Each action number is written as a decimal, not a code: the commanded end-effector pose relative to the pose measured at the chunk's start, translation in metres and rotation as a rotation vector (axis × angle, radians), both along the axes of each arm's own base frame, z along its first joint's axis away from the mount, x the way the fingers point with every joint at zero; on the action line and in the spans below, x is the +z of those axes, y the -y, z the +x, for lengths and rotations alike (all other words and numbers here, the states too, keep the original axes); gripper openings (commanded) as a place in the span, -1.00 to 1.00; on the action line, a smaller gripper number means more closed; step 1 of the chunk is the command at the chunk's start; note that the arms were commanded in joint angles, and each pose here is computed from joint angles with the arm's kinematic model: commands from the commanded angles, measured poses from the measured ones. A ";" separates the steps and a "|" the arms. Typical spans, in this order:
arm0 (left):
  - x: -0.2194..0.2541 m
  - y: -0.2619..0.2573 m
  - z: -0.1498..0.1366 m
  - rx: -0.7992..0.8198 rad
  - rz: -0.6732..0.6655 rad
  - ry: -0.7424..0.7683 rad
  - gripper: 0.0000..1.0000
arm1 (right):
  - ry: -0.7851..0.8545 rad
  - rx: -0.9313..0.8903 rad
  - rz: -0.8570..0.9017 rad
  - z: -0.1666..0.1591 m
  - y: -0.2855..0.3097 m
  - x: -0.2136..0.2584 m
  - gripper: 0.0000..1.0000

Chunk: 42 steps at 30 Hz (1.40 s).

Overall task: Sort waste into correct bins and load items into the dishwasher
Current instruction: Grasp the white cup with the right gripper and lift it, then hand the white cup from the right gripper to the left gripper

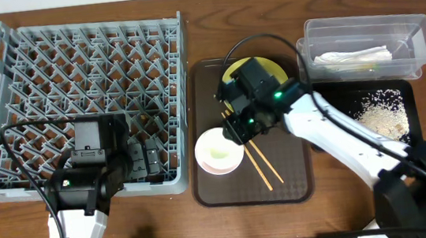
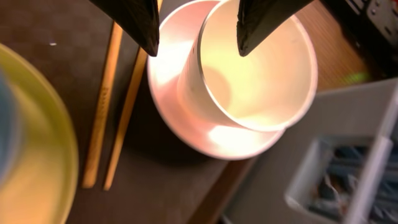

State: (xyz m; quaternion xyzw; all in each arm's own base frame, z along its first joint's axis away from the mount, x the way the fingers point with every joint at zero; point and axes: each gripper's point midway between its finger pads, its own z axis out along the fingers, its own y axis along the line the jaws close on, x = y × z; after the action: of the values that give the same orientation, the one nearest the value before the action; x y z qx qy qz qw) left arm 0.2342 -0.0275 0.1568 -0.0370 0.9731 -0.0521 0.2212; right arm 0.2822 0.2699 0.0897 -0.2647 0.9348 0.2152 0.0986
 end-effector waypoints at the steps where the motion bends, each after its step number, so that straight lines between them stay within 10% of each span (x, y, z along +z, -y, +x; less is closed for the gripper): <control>1: 0.008 0.000 0.004 0.002 0.004 0.023 0.96 | -0.060 -0.017 -0.058 -0.010 -0.002 -0.025 -0.60; 7: 0.008 0.000 0.004 0.002 0.004 0.022 0.96 | -0.110 -0.050 -0.084 -0.012 -0.001 -0.042 -0.98; 21: 0.019 0.021 0.018 -0.013 -0.130 0.086 0.96 | 0.092 -0.193 0.081 0.054 0.024 0.067 -0.98; 42: 0.175 0.151 0.038 -0.782 -0.835 0.611 0.96 | -0.021 0.140 0.924 0.036 -0.005 0.228 -0.98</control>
State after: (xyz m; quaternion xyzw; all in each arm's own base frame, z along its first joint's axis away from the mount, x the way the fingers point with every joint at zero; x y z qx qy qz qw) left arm 0.2946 -0.1654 0.3128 0.2045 0.7451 -0.4558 0.4419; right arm 0.3459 0.2676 0.2926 -0.2235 0.7719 0.5477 0.2330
